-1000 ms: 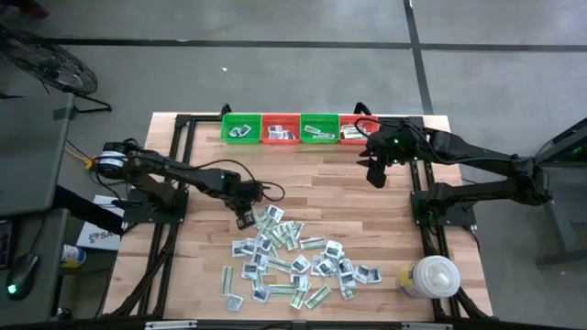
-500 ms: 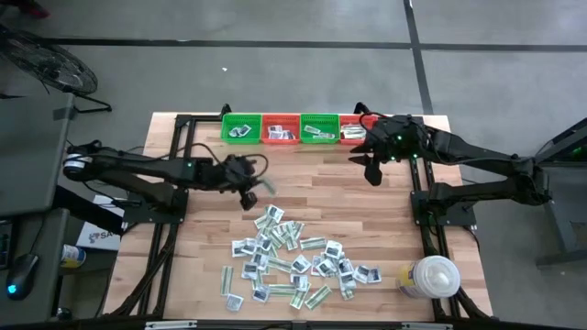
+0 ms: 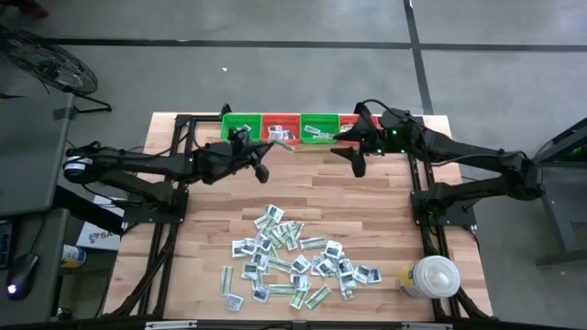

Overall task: Pick & Place First Aid Supplies
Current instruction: Put the green bandage pack in the right orange bin

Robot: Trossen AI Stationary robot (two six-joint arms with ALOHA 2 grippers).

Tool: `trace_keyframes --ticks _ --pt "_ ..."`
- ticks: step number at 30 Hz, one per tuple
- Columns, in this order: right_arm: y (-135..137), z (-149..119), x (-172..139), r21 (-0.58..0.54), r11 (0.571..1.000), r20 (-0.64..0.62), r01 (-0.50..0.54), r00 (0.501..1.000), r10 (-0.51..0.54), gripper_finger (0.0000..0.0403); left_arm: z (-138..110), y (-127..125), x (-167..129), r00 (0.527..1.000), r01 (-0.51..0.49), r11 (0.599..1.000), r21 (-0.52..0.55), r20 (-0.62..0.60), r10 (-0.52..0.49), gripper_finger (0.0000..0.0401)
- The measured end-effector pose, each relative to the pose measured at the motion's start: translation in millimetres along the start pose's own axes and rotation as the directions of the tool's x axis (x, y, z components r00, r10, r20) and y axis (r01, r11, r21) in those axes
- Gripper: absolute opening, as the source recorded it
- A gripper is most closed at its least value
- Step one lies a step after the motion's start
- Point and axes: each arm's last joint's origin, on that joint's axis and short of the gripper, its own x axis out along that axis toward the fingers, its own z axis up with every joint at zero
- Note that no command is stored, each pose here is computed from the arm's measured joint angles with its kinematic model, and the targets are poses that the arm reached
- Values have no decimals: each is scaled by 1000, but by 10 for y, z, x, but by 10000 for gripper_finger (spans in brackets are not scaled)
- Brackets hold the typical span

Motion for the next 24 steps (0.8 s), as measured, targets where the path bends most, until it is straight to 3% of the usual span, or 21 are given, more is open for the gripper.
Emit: trace_keyframes --ticks 11,24 --pt "-62 54 496 90 994 185 -63 982 45 216 132 209 145 994 4 999 40 105 -8 0" --pt "-98 -60 976 156 980 300 -120 951 69 216 125 316 326 987 53 996 65 148 -62 0"
